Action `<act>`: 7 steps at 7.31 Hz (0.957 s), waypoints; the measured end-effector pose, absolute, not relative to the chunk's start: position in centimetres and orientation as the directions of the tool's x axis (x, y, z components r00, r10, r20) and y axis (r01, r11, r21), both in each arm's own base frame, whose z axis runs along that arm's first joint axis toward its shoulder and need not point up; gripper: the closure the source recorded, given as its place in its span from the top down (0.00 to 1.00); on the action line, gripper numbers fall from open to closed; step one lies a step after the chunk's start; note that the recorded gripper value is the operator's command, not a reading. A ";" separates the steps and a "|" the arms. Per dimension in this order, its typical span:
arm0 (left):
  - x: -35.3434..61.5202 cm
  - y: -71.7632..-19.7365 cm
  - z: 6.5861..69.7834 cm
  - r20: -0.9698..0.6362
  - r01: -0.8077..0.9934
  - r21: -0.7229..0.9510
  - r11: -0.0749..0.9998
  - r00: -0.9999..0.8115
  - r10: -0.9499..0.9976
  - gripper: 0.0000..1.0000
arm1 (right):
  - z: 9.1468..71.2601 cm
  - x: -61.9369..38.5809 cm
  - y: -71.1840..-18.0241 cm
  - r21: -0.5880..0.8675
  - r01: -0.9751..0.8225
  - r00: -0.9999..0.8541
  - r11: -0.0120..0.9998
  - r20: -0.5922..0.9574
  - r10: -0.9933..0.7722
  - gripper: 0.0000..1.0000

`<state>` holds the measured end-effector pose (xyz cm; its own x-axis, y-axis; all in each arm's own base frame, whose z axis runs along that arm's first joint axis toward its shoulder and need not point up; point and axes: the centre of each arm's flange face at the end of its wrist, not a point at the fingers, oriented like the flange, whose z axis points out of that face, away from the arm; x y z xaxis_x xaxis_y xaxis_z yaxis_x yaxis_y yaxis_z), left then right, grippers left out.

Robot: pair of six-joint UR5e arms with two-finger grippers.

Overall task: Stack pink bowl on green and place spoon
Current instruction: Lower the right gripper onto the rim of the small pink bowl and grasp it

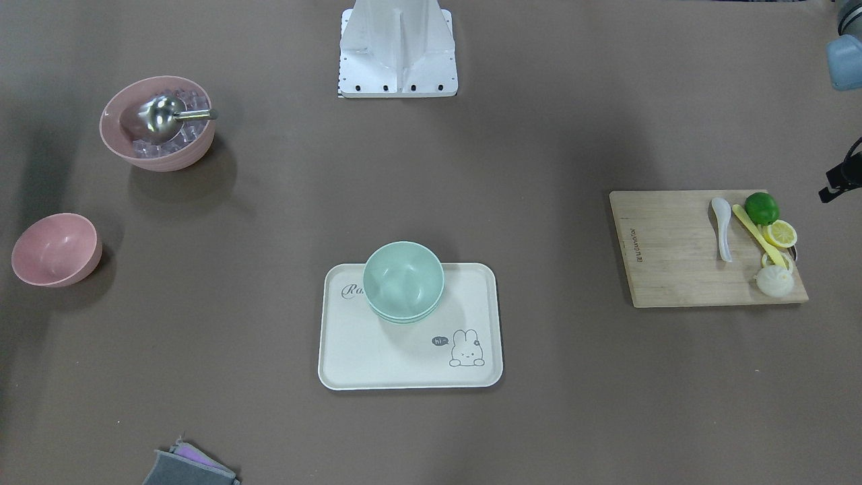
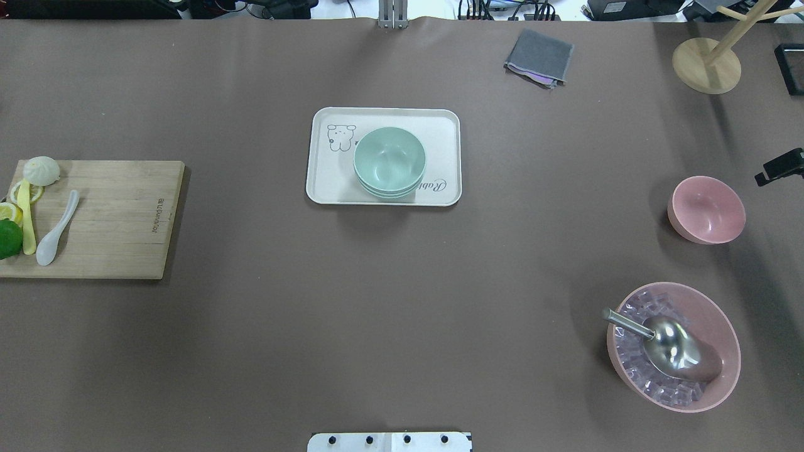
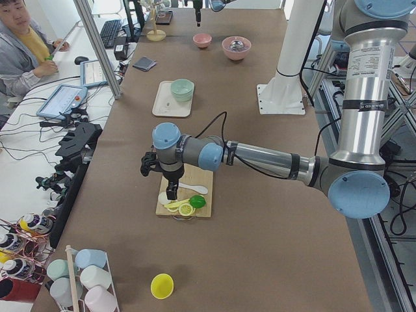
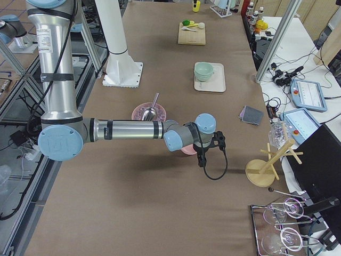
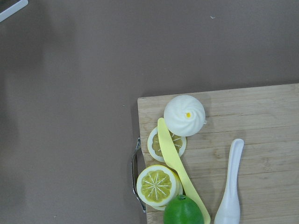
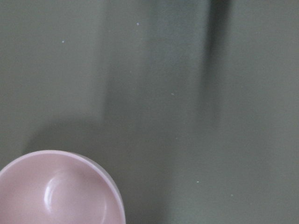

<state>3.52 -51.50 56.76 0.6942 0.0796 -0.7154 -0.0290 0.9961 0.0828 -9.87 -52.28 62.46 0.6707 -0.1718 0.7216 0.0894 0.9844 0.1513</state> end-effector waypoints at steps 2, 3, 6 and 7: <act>3.7 -51.5 56.7 -0.716 -0.028 0.083 0.996 0.693 0.079 0.98 | 63.0 -13.3 -51.6 0.137 0.137 0.663 0.981 0.723 -0.193 0.76; 3.7 -51.6 56.8 -0.716 -0.029 0.082 0.996 0.693 0.079 0.98 | 63.9 -14.5 -51.4 0.121 0.158 0.664 0.980 0.722 -0.196 0.35; 3.7 -51.6 56.8 -0.716 -0.028 0.081 0.996 0.693 0.078 0.98 | 64.7 -15.5 -51.3 0.105 0.175 0.661 0.979 0.724 -0.196 0.00; 3.7 -51.6 56.8 -0.717 -0.028 0.081 0.996 0.693 0.078 0.98 | 64.6 -15.6 -51.4 0.106 0.176 0.659 0.979 0.726 -0.197 0.00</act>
